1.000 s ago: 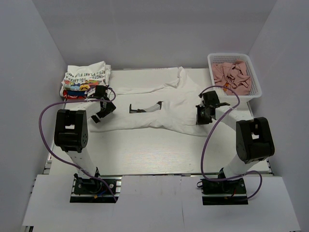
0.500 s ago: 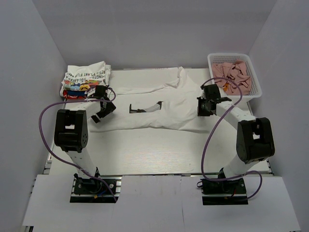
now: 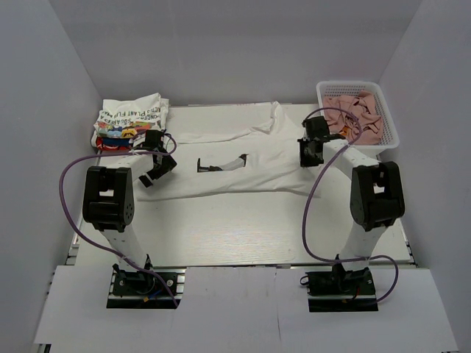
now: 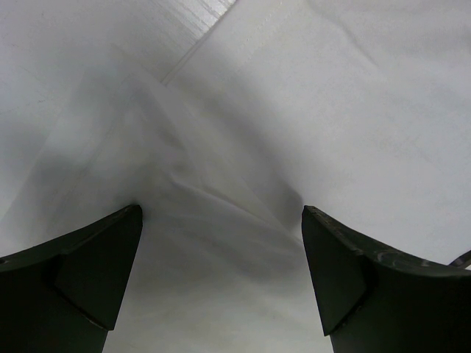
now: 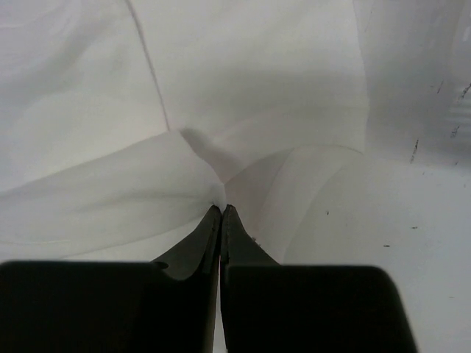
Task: Fold and stack the t-shirts
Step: Fold the flattened tshirt in 1/3 of the way
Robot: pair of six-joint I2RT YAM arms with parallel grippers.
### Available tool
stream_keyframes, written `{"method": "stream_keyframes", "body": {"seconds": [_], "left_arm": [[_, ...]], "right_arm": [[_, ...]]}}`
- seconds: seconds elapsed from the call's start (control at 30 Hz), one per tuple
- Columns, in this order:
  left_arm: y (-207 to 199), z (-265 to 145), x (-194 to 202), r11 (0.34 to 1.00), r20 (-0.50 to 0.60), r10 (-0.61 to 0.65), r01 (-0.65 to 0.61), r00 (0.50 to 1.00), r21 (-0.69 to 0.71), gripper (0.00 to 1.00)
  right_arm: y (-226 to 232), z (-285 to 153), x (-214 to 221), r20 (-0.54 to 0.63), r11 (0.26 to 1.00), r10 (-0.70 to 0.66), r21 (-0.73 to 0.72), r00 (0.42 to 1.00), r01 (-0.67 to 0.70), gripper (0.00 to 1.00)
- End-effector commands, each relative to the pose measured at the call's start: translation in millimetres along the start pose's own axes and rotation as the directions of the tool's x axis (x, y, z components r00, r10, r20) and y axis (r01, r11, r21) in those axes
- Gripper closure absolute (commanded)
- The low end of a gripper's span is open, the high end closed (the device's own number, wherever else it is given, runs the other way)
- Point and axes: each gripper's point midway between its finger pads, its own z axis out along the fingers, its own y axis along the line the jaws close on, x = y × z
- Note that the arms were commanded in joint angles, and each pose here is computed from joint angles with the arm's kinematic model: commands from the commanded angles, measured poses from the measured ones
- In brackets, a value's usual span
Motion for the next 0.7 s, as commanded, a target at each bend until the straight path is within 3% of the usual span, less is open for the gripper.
{"method": "stream_keyframes", "body": {"seconds": [0.0, 0.03, 0.07, 0.1, 0.13, 0.23, 0.3, 0.33, 0.37, 0.47, 0.67], "left_arm": [[38.4, 12.0, 39.7, 0.992, -0.126, 0.020, -0.036, 0.992, -0.121, 0.00], [38.0, 12.0, 39.8, 0.992, -0.125, 0.011, -0.027, 0.992, -0.122, 0.00], [38.0, 12.0, 39.8, 0.992, -0.125, 0.011, -0.027, 0.992, -0.122, 0.00], [38.0, 12.0, 39.8, 0.992, -0.125, 0.011, -0.027, 0.992, -0.122, 0.00], [38.0, 12.0, 39.8, 0.992, -0.125, 0.011, -0.027, 0.992, -0.122, 0.00], [35.4, 11.5, 36.5, 0.993, -0.118, 0.009, -0.023, 0.993, -0.116, 0.00], [35.4, 11.5, 36.5, 0.993, -0.118, 0.009, -0.023, 0.993, -0.116, 0.00], [35.4, 11.5, 36.5, 0.993, -0.118, 0.009, -0.023, 0.993, -0.116, 0.00], [35.4, 11.5, 36.5, 0.993, -0.118, 0.009, -0.023, 0.993, -0.116, 0.00], [34.8, 11.1, 40.7, 0.995, -0.124, 0.006, -0.018, 0.992, -0.098, 0.00], [33.6, 8.6, 38.1, 0.996, -0.116, 0.003, -0.014, 0.993, -0.091, 0.00]], "right_arm": [[-19.5, 6.2, -7.6, -0.025, 0.996, -0.023, 0.084, 0.999, 0.025, 1.00], [-21.7, 6.9, -8.8, -0.031, 0.995, -0.024, 0.095, 0.999, 0.027, 1.00], [-25.3, 11.5, -3.6, -0.056, 0.993, -0.030, 0.111, 0.998, 0.036, 0.84], [-27.9, 15.3, -1.6, -0.067, 0.991, -0.026, 0.131, 0.997, 0.035, 0.55], [-28.5, 17.8, -1.8, -0.074, 0.990, -0.027, 0.133, 0.997, 0.036, 0.49], [-23.7, 12.7, -0.8, -0.076, 0.994, -0.029, 0.106, 0.997, 0.037, 0.48], [-18.7, -4.0, -12.4, -0.021, 0.996, -0.020, 0.090, 1.000, 0.021, 0.40], [-15.0, -9.3, -13.9, -0.012, 0.998, -0.014, 0.066, 1.000, 0.015, 0.16], [-13.7, -12.3, -8.0, -0.016, 0.998, -0.007, 0.055, 1.000, 0.008, 0.10], [4.0, -53.3, -18.6, 0.099, 0.997, 0.058, -0.052, 0.993, -0.053, 0.10], [50.7, -65.1, 30.3, 0.058, 0.932, 0.134, -0.346, 0.989, -0.106, 0.10]]}}
